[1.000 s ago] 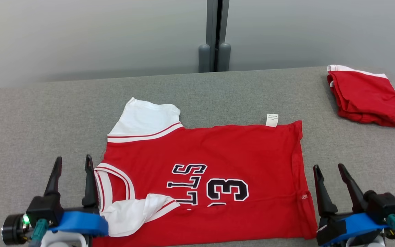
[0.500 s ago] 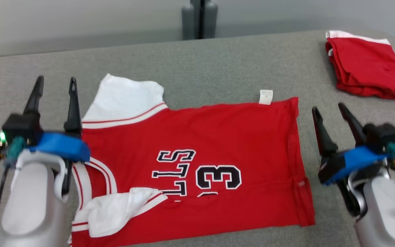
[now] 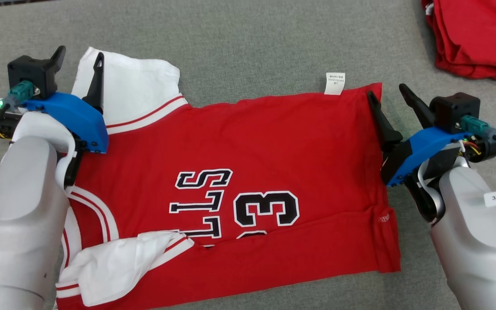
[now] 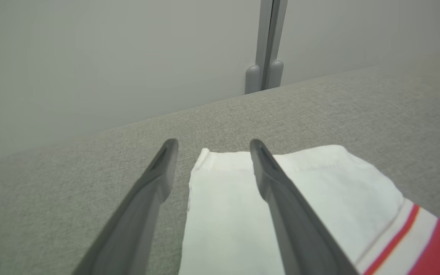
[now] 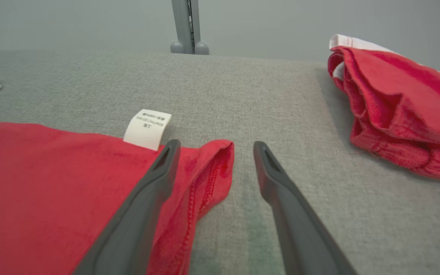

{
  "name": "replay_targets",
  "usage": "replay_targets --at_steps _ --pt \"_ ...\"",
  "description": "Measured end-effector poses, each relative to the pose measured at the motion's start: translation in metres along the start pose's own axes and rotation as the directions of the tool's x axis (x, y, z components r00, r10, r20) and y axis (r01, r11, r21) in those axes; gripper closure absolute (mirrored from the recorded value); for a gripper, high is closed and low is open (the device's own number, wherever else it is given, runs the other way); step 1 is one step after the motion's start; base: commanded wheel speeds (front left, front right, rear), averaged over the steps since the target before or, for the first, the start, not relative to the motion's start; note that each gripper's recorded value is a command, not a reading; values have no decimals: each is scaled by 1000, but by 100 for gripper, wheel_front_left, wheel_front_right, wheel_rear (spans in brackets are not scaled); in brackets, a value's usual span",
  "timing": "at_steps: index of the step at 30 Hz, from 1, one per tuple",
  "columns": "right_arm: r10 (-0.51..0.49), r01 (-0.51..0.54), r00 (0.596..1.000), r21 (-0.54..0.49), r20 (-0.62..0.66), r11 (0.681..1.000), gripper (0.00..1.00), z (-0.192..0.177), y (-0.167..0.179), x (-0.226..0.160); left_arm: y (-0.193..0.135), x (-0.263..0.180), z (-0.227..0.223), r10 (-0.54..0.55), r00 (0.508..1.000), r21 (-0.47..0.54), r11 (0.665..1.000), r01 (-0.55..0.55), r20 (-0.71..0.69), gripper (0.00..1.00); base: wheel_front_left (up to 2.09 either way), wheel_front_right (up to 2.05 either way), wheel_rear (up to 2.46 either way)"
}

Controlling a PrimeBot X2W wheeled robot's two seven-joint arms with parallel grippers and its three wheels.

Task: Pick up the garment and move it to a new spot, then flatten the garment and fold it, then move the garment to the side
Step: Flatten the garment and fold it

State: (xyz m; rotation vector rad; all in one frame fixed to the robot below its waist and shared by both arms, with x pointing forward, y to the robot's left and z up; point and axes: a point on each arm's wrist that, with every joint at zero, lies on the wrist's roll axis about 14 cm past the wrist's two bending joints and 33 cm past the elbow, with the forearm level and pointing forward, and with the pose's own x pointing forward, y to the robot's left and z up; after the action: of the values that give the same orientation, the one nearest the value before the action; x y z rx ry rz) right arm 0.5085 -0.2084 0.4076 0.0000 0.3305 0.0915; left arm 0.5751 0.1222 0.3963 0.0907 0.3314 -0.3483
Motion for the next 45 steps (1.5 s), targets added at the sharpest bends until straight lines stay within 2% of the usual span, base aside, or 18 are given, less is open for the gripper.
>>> replay_targets --at_steps 5,18,19,20,21,29,30,31,37,45 --pt "8 -8 999 -6 -48 1000 0 -15 1 13 1 15 -28 -16 993 -20 1000 14 -113 0 0 0 0" --pt "28 -29 996 -8 -89 1000 0 -32 3 32 5 44 -53 -25 977 -33 999 19 -213 0 0 0 0" --pt "31 -32 995 -10 -90 999 0 -31 4 32 3 44 -54 -29 975 -46 999 19 -221 7 0 0 0" --pt "32 -33 995 -9 -93 999 0 -32 5 33 2 44 -55 -32 973 -57 998 19 -228 60 0 0 0" --pt "34 -35 995 -9 -95 999 0 -33 5 33 1 44 -55 -35 972 -59 998 22 -232 100 0 0 0" --pt "49 -50 987 -2 -150 999 0 -36 8 38 -2 40 -52 -50 971 -58 998 38 -233 100 0 0 0" --pt "50 -50 985 1 -166 999 65 -37 8 38 -2 39 -51 -51 972 -55 998 39 -230 100 0 0 0" --pt "53 -54 982 2 -179 999 100 -37 8 38 -1 38 -50 -51 972 -55 998 39 -227 100 0 0 0" --pt "82 -81 968 15 -236 997 100 -35 15 36 0 33 -39 -48 980 -55 998 38 -194 100 0 0 0" --pt "62 -63 993 -5 -102 998 100 2 3 36 0 25 -4 -40 996 -88 996 33 -74 100 0 0 0"
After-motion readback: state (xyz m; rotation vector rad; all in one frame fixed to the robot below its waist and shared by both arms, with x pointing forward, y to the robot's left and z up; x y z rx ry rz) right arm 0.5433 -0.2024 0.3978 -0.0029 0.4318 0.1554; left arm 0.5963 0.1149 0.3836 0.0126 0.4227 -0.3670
